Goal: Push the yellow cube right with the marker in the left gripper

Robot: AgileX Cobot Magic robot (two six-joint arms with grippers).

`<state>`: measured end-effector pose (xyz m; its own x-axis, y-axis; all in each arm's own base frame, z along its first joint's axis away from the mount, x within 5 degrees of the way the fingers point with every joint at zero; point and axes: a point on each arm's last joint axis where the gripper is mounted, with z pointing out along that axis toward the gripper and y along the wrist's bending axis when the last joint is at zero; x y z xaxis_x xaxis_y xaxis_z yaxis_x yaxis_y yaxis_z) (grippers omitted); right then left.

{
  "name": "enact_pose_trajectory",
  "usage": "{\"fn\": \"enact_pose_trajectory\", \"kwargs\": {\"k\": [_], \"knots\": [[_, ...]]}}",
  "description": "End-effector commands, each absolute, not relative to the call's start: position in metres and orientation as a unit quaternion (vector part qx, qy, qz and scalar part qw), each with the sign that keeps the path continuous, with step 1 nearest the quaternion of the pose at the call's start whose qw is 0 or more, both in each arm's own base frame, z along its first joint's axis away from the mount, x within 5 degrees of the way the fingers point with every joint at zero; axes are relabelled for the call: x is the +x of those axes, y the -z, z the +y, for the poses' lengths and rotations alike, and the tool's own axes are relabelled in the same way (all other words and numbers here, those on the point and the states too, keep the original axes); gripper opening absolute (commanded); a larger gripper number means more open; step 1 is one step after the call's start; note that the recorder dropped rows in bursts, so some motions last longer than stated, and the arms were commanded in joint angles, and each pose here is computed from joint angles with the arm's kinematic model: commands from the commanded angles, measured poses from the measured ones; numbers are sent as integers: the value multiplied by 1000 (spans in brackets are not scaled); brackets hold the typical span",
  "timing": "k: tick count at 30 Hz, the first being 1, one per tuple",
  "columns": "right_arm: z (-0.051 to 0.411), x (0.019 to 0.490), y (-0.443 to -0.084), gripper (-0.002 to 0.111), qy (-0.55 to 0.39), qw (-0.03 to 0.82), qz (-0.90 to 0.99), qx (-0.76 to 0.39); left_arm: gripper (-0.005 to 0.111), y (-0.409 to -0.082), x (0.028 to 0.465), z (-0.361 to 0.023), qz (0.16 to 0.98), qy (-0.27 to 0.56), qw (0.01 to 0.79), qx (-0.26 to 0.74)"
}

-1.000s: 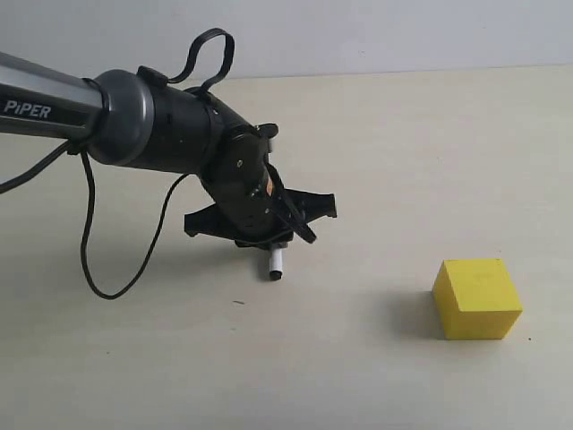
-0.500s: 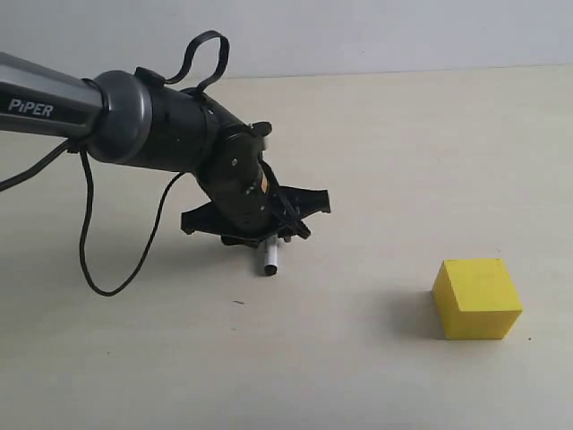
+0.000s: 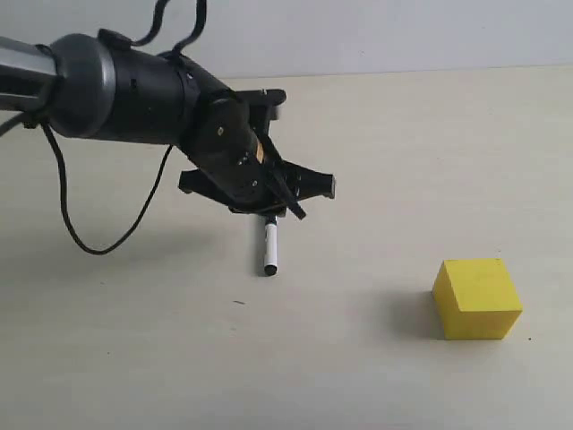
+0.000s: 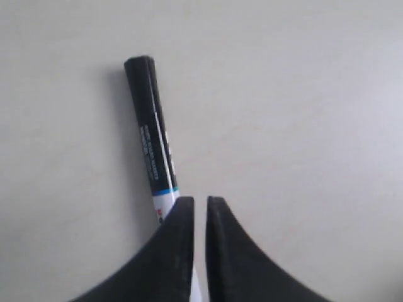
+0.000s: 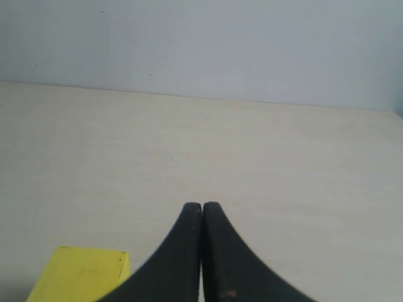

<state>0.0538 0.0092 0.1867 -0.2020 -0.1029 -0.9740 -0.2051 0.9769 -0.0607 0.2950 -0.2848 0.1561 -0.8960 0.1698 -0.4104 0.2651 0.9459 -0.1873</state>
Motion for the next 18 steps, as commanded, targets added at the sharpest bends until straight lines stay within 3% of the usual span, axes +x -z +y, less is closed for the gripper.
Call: {"fn": "enact_pose_trajectory", "kwargs": {"k": [1,10,15,18], "knots": [[9,54,-186,0,-40,626,772,-102,0,-183,290,-278,956,132,227,133],[9,54,-186,0,-40,626,772,-102,0,-212,244,-239,894,203,343,203],[9,54,-186,0,-40,626,772,-102,0,-233,182,-187,794,294,478,233],[9,54,-186,0,-40,626,772,-102,0,-235,155,-159,784,303,492,226]]}}
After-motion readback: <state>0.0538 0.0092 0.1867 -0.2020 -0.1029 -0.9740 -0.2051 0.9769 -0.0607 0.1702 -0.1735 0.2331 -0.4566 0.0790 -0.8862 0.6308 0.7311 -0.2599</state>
